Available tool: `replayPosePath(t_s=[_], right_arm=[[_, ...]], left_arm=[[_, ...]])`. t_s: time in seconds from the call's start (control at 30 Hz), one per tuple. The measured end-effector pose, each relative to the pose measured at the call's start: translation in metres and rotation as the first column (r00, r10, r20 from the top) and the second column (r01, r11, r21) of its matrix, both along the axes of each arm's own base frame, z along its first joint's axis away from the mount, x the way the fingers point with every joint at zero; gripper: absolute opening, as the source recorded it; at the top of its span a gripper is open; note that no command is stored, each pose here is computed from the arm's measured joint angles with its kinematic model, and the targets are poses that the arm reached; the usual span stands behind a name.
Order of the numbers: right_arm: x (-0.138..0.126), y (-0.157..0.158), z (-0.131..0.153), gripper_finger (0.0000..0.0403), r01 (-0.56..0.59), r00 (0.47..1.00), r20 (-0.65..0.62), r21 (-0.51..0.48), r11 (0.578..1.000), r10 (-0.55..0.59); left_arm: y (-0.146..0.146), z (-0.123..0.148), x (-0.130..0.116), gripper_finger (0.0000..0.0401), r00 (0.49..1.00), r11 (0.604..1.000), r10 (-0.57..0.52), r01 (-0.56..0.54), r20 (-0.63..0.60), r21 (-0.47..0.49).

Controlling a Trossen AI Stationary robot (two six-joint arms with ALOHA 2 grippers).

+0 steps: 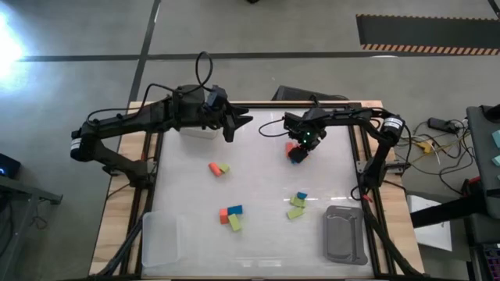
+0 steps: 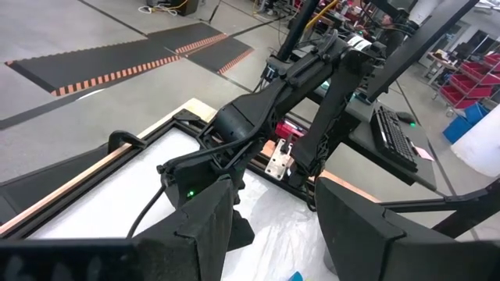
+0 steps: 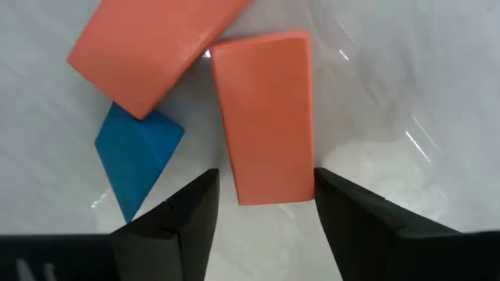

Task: Sort & place blocks by color
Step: Put the orange block into the black bin

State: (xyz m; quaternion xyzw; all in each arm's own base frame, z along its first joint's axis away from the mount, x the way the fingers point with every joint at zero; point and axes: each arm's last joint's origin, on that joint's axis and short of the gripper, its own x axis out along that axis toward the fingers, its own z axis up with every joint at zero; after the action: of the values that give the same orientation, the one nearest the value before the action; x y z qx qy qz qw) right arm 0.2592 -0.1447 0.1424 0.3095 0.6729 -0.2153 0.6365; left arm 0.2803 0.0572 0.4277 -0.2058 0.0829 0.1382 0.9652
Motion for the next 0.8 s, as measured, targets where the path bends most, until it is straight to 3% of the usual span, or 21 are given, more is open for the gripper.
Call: replayPosePath(t_s=[0.3,0.57,0.8], right_arm=[[0.001,-0.001,0.001,0.0120,0.026,1.000,0.008,-0.007,1.000,-0.026],[0.001,-0.002,0.003,0.0123,0.036,0.999,0.017,-0.004,0.999,-0.036],[-0.003,-0.001,0.021,0.0124,0.076,0.996,0.048,-0.021,0.997,-0.075]], left_arm=[[0.000,0.000,0.000,0.0166,1.000,1.000,0.000,0.000,0.000,0.000],[0.000,0.000,0.000,0.0166,1.000,1.000,0.000,0.000,0.000,0.000],[0.000,0.000,0.000,0.0166,1.000,1.000,0.000,0.000,0.000,0.000]])
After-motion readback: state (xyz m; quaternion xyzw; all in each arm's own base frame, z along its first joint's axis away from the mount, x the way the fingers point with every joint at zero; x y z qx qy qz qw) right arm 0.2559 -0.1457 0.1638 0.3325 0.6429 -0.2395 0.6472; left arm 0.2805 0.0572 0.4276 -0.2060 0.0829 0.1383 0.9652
